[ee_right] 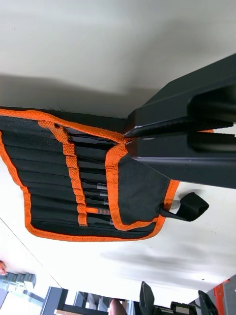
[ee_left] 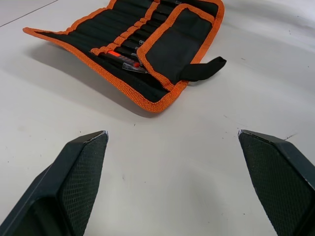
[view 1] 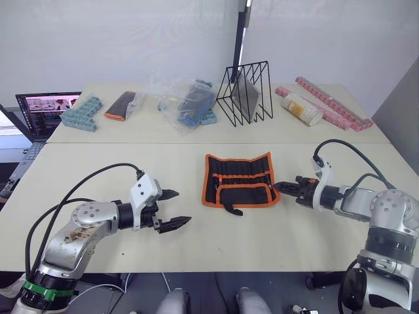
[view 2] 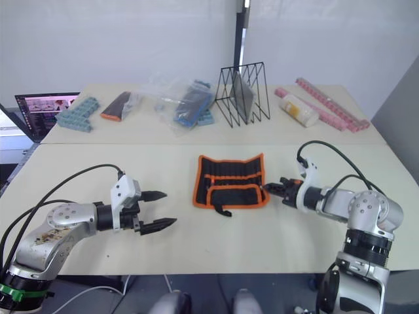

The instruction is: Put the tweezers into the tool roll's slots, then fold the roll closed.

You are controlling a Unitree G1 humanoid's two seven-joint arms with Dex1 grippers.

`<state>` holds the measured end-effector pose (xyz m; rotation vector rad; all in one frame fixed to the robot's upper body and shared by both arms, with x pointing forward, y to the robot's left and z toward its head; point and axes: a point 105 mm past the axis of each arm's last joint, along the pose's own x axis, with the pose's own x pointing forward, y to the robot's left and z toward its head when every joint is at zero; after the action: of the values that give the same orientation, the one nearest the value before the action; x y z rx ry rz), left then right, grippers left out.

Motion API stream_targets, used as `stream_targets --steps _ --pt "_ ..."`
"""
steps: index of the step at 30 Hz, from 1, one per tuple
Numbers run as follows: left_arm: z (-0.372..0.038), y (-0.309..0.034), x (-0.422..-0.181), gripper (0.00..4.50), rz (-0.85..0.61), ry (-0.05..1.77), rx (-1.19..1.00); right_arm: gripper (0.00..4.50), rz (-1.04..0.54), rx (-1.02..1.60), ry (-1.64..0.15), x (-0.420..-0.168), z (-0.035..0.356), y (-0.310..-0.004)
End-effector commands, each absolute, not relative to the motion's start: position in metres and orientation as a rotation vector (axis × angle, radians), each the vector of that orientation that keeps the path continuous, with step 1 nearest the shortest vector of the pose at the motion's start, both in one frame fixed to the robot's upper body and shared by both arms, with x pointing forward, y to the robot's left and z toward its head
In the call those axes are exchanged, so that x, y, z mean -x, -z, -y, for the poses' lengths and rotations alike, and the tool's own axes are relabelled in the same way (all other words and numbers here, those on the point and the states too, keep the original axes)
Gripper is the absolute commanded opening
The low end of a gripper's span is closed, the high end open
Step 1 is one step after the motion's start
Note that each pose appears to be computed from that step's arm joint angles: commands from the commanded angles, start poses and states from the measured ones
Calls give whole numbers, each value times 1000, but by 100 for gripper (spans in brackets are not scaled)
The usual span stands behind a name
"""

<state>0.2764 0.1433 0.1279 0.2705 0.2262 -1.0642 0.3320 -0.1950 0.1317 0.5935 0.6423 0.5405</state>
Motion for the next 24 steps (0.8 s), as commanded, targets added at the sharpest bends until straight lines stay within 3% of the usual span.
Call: stream_targets --steps 1,8,24 --pt "-144 -138 -276 450 -191 1068 -301 4 -581 -580 -618 -334 186 -154" --pt "-144 -138 -274 450 -194 1067 -300 4 -574 -544 -737 -332 156 -171" --pt "-144 -144 -267 450 -194 1051 -303 4 -692 -560 -775 -331 95 -122"
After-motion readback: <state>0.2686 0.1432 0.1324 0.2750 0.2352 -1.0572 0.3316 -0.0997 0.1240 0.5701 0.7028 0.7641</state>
